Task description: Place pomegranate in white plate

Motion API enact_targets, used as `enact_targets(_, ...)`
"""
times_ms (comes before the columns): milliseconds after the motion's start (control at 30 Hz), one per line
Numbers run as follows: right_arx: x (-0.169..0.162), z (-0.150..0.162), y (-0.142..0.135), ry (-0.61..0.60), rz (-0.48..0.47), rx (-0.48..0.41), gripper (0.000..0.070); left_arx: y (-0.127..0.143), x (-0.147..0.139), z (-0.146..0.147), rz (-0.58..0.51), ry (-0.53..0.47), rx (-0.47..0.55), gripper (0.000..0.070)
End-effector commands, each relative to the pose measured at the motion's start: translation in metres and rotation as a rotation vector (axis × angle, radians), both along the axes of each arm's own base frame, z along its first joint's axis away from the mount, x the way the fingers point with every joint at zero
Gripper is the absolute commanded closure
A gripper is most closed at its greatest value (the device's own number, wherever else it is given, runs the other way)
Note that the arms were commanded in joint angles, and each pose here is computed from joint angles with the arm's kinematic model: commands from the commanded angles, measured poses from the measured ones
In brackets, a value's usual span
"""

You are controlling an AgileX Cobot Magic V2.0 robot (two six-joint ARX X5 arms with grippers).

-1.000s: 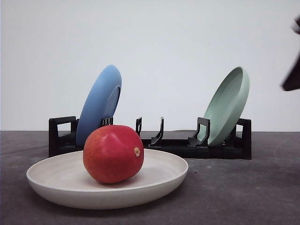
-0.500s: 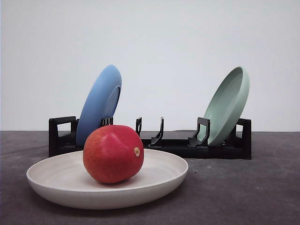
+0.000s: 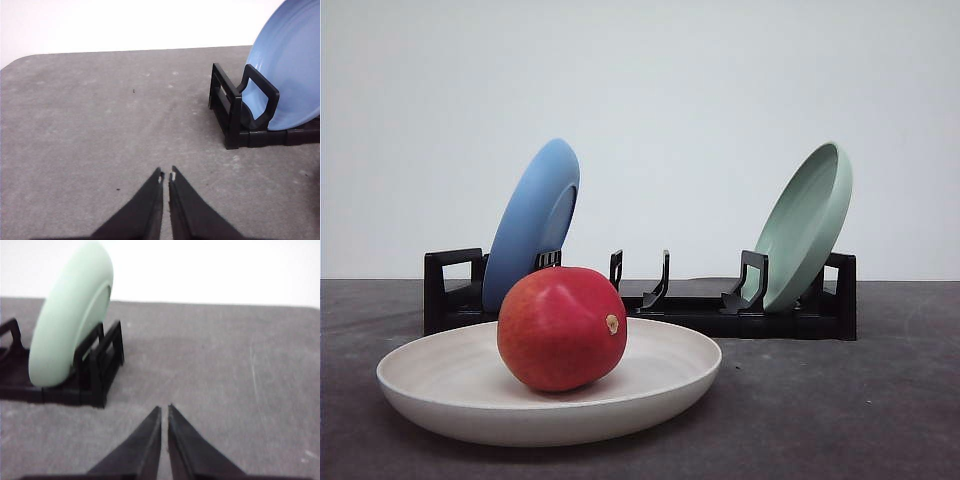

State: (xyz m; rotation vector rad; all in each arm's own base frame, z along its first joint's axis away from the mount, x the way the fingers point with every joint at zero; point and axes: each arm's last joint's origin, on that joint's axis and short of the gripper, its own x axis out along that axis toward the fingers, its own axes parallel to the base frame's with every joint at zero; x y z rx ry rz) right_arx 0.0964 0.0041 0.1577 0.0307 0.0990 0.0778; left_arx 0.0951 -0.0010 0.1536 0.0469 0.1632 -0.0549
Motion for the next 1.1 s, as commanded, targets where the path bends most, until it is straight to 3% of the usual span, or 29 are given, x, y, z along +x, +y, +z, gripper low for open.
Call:
enact_targets(0,0.0004,-0.0005,-0.0005,-0.006,-0.005,-0.008,0.0682,-0.0003,0.0005,-0.0039,-0.007,0.010,0.007,0.0700)
enact_targets(1067,0.0003,-0.0005,-0.0005,-0.005,-0.006,-0.008,0.0683,-0.0003,0.0005,-0.0039,-0.007,0.010,0.007,0.0700)
